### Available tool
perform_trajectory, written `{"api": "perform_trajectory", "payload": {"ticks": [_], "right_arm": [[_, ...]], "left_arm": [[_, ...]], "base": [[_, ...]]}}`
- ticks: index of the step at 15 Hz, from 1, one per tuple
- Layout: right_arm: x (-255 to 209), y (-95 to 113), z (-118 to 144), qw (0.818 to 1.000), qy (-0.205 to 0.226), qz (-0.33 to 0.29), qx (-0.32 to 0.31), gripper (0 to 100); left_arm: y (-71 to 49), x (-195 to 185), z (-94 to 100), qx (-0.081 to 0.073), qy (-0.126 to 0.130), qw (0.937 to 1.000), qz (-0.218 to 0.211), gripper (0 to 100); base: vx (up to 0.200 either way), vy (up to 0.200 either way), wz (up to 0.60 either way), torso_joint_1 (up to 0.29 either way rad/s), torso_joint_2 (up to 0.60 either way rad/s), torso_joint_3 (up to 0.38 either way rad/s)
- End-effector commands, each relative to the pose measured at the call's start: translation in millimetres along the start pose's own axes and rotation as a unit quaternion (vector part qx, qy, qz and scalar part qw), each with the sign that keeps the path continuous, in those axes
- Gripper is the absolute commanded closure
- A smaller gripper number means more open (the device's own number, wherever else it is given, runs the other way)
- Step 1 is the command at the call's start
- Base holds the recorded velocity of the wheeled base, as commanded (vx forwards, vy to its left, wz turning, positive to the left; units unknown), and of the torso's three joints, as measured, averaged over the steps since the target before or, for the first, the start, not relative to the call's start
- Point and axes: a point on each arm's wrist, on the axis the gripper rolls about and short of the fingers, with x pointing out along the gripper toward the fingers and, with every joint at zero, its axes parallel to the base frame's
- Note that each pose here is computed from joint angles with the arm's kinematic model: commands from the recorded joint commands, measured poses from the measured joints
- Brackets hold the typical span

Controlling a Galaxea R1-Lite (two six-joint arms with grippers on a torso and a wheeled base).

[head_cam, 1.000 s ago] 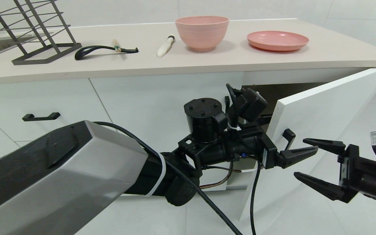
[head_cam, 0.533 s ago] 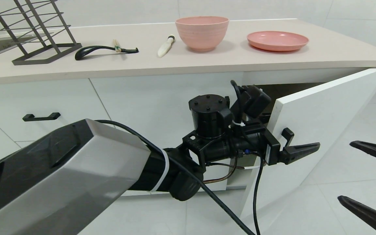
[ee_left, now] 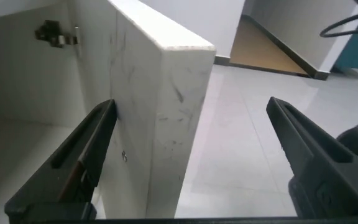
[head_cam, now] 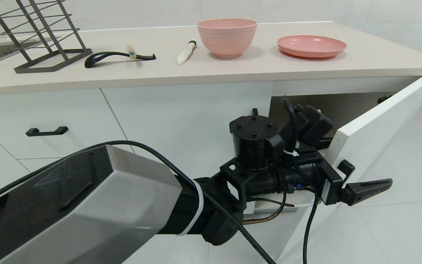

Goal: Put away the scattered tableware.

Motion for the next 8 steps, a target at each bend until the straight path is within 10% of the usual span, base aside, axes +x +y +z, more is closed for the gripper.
{"api": "perform_trajectory", "payload": {"ticks": [1,8], "right_arm": [[-4.6,2.7,8.2,1.0,-0.015,-0.005,-0.019,0],[-13.2,8.5,22.6,0.998,-0.042,-0.015,-0.053,0]], "left_arm": [[-10.3,7.1,-5.9,-0.004,0.003,0.9999,-0.014,0],[-31.6,22.0,-18.8,-0.007,0.001,0.9994,-0.035,0]], "base": [[0.0,0.0,0.0,0.0,0.0,0.0],[0.0,0.0,0.0,0.0,0.0,0.0]]}}
